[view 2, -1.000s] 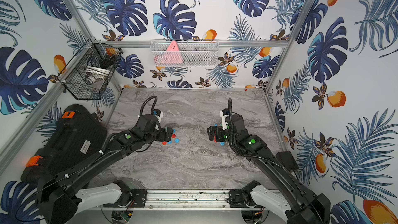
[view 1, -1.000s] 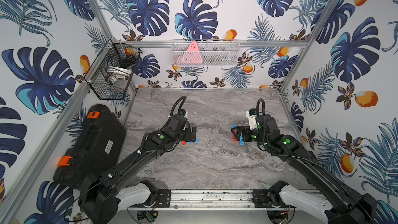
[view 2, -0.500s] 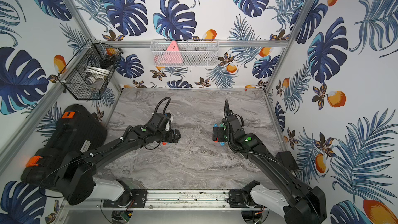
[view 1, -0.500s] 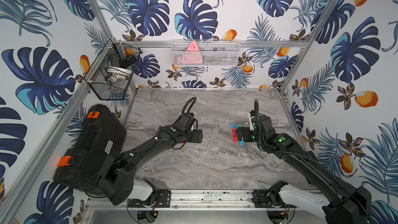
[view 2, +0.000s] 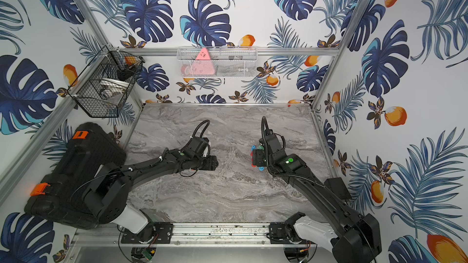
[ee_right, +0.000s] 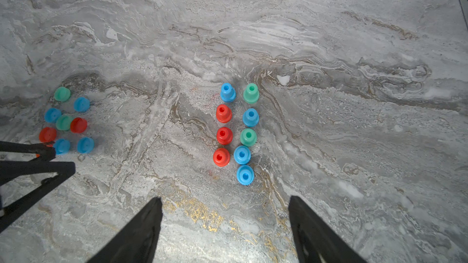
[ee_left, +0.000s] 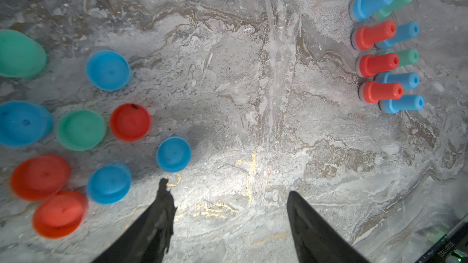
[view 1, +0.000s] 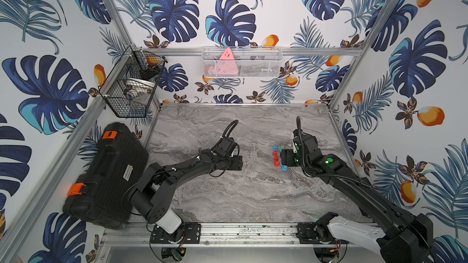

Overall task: Close the stamp cap
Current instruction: Move the cover to the center of the board.

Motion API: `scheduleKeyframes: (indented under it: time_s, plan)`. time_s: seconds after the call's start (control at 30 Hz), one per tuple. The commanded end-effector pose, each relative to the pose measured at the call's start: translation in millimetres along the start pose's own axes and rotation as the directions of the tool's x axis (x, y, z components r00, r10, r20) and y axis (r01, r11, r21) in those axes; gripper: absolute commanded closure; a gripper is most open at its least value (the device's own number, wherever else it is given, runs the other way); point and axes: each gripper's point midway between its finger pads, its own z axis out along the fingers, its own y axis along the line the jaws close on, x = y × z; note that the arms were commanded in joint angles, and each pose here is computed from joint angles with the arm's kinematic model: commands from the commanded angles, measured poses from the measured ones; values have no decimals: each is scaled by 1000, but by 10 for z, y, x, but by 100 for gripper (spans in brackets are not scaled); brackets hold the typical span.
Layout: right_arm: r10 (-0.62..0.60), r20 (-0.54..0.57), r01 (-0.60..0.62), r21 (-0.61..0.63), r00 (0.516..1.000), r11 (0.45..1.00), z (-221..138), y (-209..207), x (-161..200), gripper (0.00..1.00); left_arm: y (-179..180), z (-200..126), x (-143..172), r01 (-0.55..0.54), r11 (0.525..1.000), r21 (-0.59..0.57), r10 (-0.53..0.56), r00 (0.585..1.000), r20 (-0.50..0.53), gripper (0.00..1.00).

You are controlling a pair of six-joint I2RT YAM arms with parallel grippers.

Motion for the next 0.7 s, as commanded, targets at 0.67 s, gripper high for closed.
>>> scheduleKeyframes:
  time_s: [0.67]
  plan:
    - [25,51,-24,-23,998,999,-119,-15,-28,26,50,298,-142,50,997,-59,-49,998,26,32]
